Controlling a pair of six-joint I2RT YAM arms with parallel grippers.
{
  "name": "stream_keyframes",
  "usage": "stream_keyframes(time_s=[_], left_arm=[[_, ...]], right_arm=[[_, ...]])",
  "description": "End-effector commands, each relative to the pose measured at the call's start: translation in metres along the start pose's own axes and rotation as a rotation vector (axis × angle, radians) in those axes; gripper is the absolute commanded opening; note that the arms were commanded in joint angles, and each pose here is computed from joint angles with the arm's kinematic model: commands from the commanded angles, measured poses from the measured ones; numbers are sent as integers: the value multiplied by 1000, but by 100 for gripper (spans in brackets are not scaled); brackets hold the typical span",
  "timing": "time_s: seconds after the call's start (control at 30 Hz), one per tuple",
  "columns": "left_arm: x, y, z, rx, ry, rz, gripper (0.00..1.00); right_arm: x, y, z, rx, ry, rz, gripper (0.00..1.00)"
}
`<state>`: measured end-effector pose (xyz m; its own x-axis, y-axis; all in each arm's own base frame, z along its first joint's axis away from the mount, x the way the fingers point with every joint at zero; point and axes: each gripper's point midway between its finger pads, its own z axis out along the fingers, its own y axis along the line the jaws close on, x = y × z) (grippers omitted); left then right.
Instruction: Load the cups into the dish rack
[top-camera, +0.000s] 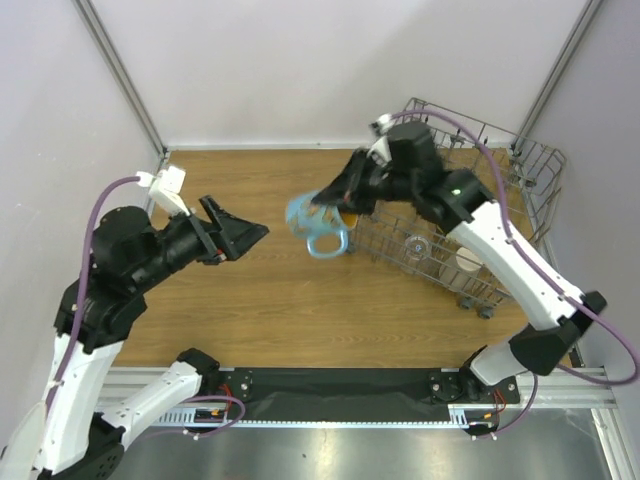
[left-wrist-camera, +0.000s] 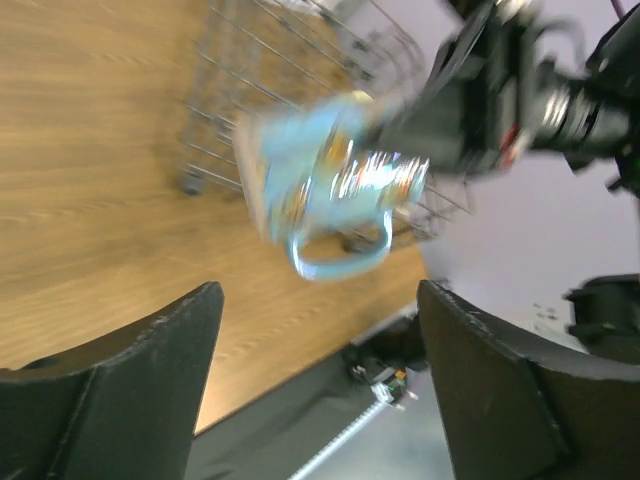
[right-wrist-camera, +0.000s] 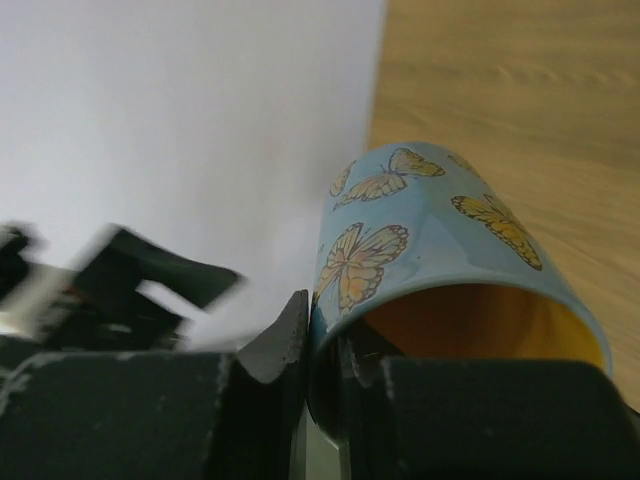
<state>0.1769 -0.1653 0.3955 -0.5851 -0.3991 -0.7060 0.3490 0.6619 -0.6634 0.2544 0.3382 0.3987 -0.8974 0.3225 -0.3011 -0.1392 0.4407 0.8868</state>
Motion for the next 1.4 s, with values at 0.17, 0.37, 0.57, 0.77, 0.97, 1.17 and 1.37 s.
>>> stream_keyframes(time_s=[0.17, 0.37, 0.57, 0.77, 0.97, 1.17, 1.37], left_arm=[[11, 45, -2, -224, 39, 8, 75], [17, 49, -2, -239, 52, -24, 70], [17, 48, -9, -238, 35, -44, 61], [20, 53, -20, -265, 19, -60, 56], [18, 53, -28, -274, -3, -59, 55], [20, 54, -27, -276, 2, -68, 55], [23, 56, -26, -282, 7, -87, 55]], right_arm=[[65, -69, 28, 436, 153, -385, 0], [125, -139, 60, 655, 288, -571, 0], [139, -176, 86, 660, 305, -596, 0], [154, -204, 99, 723, 344, -631, 0], [160, -233, 100, 790, 354, -669, 0], [169, -247, 104, 821, 380, -707, 0], [171, -246, 101, 817, 399, -713, 44]])
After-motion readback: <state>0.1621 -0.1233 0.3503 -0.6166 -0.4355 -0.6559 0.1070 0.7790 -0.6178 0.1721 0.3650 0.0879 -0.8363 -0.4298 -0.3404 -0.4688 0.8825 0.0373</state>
